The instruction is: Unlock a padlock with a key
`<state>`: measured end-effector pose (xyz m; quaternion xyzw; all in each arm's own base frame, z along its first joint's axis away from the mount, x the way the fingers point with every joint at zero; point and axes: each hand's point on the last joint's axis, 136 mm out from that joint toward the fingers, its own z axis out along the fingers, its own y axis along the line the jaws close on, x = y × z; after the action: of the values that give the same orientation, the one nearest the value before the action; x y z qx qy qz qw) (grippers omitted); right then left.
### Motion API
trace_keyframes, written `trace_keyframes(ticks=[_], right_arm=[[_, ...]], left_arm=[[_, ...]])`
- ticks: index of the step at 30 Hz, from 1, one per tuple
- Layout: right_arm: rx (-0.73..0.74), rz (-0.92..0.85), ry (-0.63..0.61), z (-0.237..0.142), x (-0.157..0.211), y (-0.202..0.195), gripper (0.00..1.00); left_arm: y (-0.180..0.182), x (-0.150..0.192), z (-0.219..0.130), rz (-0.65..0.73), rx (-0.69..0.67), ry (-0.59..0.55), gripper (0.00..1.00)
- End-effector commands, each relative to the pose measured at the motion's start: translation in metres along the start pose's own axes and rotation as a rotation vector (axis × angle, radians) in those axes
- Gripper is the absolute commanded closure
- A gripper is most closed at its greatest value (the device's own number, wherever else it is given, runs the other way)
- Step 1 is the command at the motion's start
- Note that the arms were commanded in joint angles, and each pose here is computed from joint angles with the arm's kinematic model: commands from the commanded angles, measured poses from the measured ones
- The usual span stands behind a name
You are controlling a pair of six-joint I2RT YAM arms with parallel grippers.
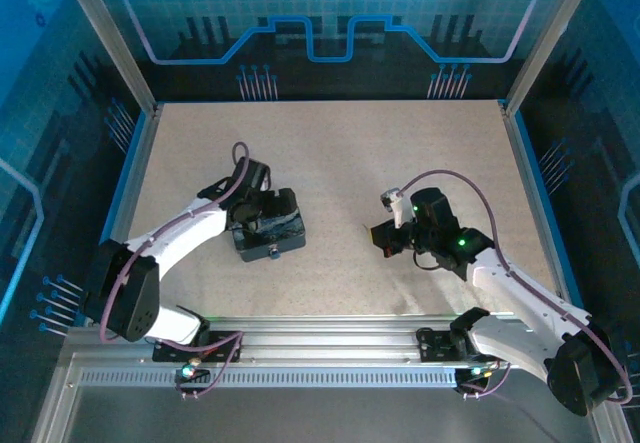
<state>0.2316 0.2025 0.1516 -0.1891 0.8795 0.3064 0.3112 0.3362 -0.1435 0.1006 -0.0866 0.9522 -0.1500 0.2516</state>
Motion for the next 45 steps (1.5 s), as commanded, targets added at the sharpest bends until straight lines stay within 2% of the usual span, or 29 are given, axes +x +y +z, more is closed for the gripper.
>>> trace_keyframes(ticks=[1,9,17,26,31,37,41,45], right_arm=[[-0.023,-0.009,-0.002,-0.003,0.003,0.004,1.0],[-0.017,-0.011,0.003,-0.007,0.008,0.004,1.0],[-0.002,0.004,0.017,-0.009,0.018,0.0,1.0],[0.002,0.028,0.009,-0.01,0.027,-0.003,1.0],[0.006,0.044,0.012,-0.009,0.028,-0.004,1.0],[-0.037,0.063,0.005,-0.002,0.024,0.001,1.0],[-0.097,0.081,-0.01,0.005,0.016,0.009,1.0],[-0.187,0.106,-0.056,0.014,-0.002,0.02,1.0]], left_arm=[[-0.014,0.022,0.02,0.093,0.029,0.097,0.04],[-0.055,0.026,0.041,0.254,0.068,0.129,0.04],[-0.104,0.023,0.055,0.412,0.162,0.131,0.05],[-0.142,0.013,0.066,0.523,0.277,0.125,0.06],[-0.155,-0.007,0.044,0.537,0.295,0.062,0.05],[-0.157,-0.025,-0.007,0.515,0.323,-0.073,0.01],[-0.142,-0.019,-0.038,0.462,0.339,-0.143,0.02],[-0.118,0.01,-0.056,0.371,0.382,-0.137,0.04]])
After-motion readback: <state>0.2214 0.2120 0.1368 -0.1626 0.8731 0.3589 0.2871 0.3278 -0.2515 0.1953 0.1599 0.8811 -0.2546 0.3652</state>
